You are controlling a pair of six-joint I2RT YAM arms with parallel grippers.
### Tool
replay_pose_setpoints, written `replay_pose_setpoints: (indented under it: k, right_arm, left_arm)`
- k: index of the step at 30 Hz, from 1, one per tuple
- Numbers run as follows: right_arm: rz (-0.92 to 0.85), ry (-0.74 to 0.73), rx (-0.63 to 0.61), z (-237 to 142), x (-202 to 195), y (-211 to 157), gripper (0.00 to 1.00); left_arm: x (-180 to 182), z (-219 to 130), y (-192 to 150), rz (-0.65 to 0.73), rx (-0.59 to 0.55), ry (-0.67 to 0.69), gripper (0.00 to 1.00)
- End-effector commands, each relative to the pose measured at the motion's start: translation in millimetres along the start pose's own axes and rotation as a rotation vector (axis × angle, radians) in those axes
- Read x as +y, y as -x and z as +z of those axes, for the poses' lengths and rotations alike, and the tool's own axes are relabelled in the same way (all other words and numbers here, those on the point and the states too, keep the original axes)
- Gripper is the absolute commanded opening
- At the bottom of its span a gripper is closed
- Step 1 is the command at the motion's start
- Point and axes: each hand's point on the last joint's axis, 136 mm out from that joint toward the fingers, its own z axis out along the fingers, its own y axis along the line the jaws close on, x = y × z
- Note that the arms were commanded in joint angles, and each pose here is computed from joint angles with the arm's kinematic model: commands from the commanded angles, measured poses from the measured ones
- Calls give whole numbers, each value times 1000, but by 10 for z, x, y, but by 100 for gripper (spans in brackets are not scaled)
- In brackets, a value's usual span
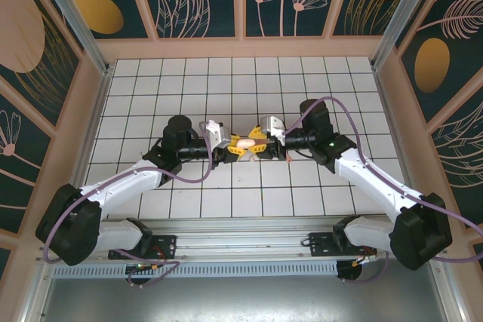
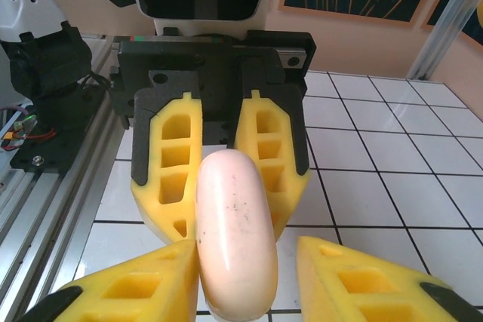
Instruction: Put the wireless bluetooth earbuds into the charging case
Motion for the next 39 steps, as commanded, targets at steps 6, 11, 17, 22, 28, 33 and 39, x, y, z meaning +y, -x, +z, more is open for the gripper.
replay_pose_setpoints:
  k: [6,11,17,22,28,33,39]
  right_arm:
    - [-62,-106,-24,-66,-194,116,38]
    - [-75,-115,-54,-89,-190,181,38]
    - [-85,-144,-67,-112,-243,220,38]
    - [-87,-151,-76,-124,-255,247,38]
    - [-89,-165,-81,-148,-269,261,38]
    - [-91,-170,-85,-164,-270,276,38]
    - [-93,-181,-86,-188,-276,279,37]
  left_arm:
    - [-133,-7,16,18,4,-54,19]
    - [-141,-13,-12,15,8,-53,19]
    - [-147,-29,-30,19,11,-43,19]
    - [-144,-26,-53,13,16,-43,19]
    - [-147,-29,-54,17,17,-41,19]
    - [-144,-26,-67,14,21,-41,19]
    - [-147,-25,-55,18,19,-42,19]
